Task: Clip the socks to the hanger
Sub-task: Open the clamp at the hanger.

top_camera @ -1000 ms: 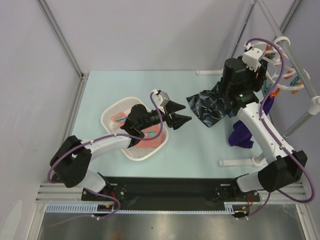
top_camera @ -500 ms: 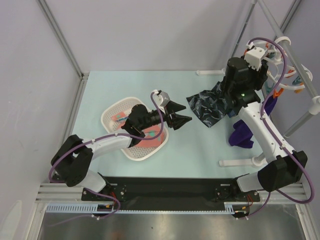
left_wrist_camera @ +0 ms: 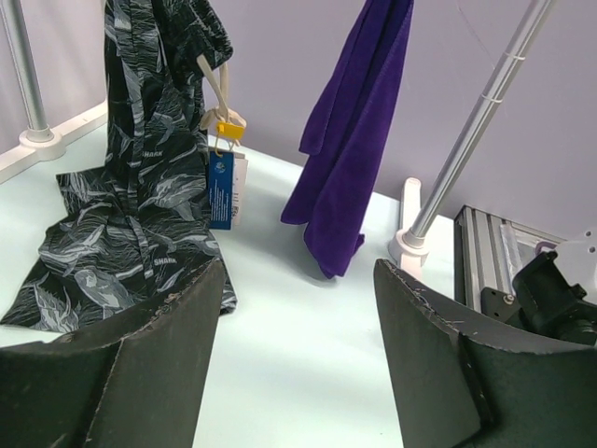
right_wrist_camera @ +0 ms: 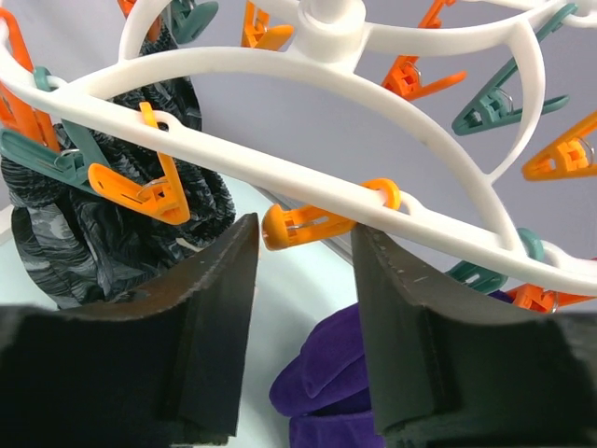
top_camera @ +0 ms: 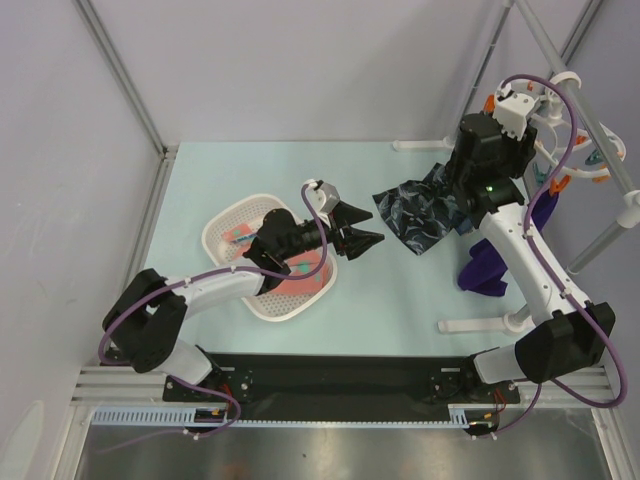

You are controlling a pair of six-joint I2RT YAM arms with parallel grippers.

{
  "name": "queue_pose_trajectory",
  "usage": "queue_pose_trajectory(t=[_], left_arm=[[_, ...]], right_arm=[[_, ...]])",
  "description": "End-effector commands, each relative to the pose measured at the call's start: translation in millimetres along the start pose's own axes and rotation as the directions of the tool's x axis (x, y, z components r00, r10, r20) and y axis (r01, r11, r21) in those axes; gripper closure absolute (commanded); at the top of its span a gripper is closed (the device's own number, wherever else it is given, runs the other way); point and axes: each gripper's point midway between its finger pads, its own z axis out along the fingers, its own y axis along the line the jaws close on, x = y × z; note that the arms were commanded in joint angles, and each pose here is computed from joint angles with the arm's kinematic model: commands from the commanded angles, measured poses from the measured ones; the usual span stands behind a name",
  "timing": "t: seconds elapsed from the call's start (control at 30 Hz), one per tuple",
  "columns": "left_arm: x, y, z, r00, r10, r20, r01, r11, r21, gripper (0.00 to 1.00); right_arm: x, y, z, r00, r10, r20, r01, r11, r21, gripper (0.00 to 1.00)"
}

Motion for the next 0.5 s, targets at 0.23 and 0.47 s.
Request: queue_pose_trajectory(t=[0.23,0.47], left_arm=[[-11.4,-3.9,0.9,0.999,0.016,0.037,-0.018,0.999,0.037,0.29],[-10.1,-4.1,2.1,0.999,0.009,0.034,-0.011,0.999,0.043,0.3]], right_arm=[[-19.0,-9.9,-3.1,0.994,0.101,0.029,-0.101,0.995,-0.019,0.65],[-16.1,-13.0,-6.8,0.996,0.091,0.008,-0.091,0.995,-0.039,0.94]])
